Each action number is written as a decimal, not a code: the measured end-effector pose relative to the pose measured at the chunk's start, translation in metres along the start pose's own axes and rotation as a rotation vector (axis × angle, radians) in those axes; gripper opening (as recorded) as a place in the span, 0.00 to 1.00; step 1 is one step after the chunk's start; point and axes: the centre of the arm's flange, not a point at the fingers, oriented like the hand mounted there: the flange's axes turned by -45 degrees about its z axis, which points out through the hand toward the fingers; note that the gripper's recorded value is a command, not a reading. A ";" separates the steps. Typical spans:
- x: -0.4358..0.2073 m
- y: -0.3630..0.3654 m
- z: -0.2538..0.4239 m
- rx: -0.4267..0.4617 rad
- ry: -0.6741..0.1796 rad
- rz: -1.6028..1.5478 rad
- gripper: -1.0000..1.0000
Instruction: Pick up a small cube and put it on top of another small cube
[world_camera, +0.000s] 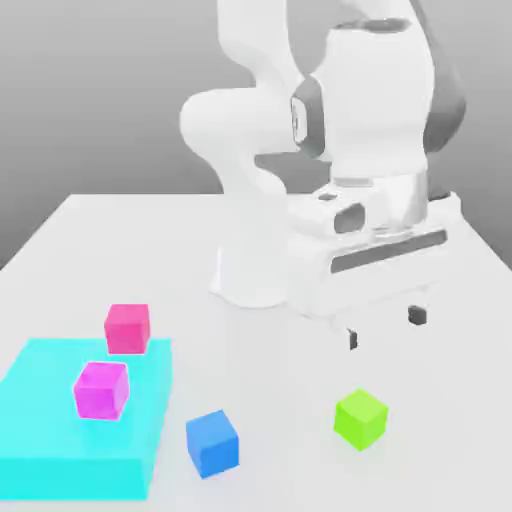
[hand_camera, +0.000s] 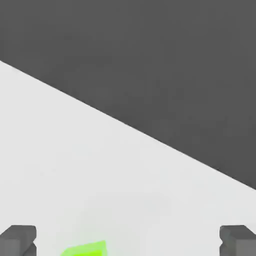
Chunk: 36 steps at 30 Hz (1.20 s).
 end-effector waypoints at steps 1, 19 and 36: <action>-0.008 -0.008 0.018 0.003 -0.032 -0.028 0.50; -0.044 -0.024 0.116 0.006 -0.129 -0.102 0.00; -0.114 0.177 0.018 -0.026 -0.127 0.445 0.00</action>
